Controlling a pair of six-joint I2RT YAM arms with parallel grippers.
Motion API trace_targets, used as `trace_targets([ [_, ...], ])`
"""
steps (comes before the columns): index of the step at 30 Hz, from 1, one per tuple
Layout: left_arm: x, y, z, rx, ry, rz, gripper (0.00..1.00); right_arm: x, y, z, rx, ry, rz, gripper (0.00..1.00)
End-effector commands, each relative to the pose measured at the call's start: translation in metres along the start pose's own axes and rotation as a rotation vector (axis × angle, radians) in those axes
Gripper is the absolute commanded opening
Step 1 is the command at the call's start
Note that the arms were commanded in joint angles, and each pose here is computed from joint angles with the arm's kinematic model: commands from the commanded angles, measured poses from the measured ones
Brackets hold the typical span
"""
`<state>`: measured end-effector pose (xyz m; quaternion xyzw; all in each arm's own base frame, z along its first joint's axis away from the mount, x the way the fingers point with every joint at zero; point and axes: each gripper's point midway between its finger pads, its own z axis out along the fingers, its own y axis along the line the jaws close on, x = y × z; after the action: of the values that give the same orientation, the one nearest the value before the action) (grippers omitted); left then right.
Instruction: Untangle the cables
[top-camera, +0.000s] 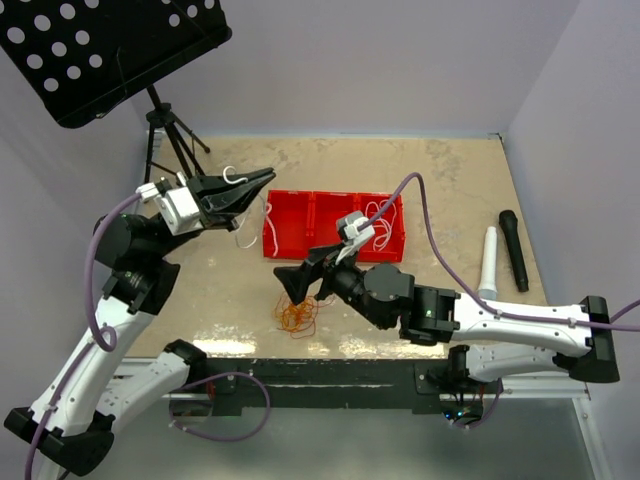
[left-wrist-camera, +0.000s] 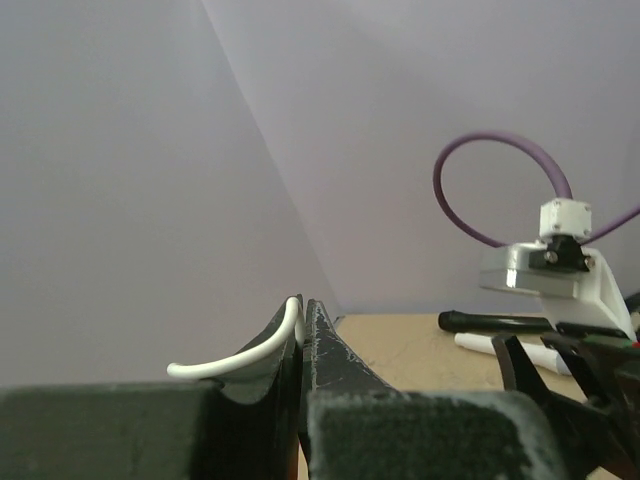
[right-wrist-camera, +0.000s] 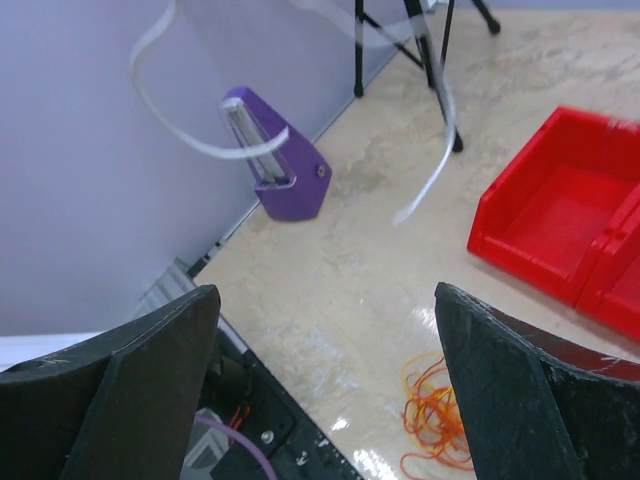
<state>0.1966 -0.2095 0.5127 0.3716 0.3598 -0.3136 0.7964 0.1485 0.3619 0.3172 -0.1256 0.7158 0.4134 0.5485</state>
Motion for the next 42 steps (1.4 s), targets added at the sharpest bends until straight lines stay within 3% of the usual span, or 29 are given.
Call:
trace_targets([
  [1,0.001,-0.014,-0.003,0.063,0.003,-0.047,0.00,-0.039,0.006,0.002,0.023,-0.087,-0.113,0.95],
  [11,0.008,-0.032,-0.004,0.157,0.033,-0.122,0.00,-0.077,0.044,0.008,-0.127,-0.198,-0.230,0.99],
  [21,0.004,-0.051,-0.005,0.269,0.020,-0.181,0.00,-0.083,0.056,0.032,-0.101,-0.256,-0.238,0.98],
  [26,0.000,-0.052,-0.004,0.275,0.014,-0.186,0.00,-0.077,0.052,0.061,-0.008,-0.257,-0.235,0.91],
  [29,-0.004,-0.052,-0.006,0.269,0.007,-0.187,0.00,-0.078,0.047,0.064,0.024,-0.272,-0.205,0.81],
  [32,-0.010,-0.050,-0.007,0.252,-0.002,-0.188,0.00,-0.083,0.040,0.057,0.032,-0.291,-0.178,0.60],
  [35,-0.012,-0.046,-0.006,0.219,0.000,-0.198,0.00,-0.089,0.026,0.047,0.071,-0.299,-0.157,0.01],
  [37,-0.007,-0.041,-0.006,0.189,0.015,-0.209,0.00,-0.092,0.018,0.039,0.087,-0.297,-0.151,0.00],
  [39,-0.003,-0.039,-0.007,0.164,0.027,-0.215,0.08,-0.096,0.010,0.033,0.099,-0.291,-0.146,0.00],
  [41,0.006,-0.035,-0.008,0.132,0.045,-0.224,0.24,-0.103,0.001,0.024,0.113,-0.289,-0.140,0.00],
  [42,0.010,-0.033,-0.009,0.114,0.057,-0.229,0.40,-0.105,-0.006,0.021,0.129,-0.282,-0.141,0.00],
])
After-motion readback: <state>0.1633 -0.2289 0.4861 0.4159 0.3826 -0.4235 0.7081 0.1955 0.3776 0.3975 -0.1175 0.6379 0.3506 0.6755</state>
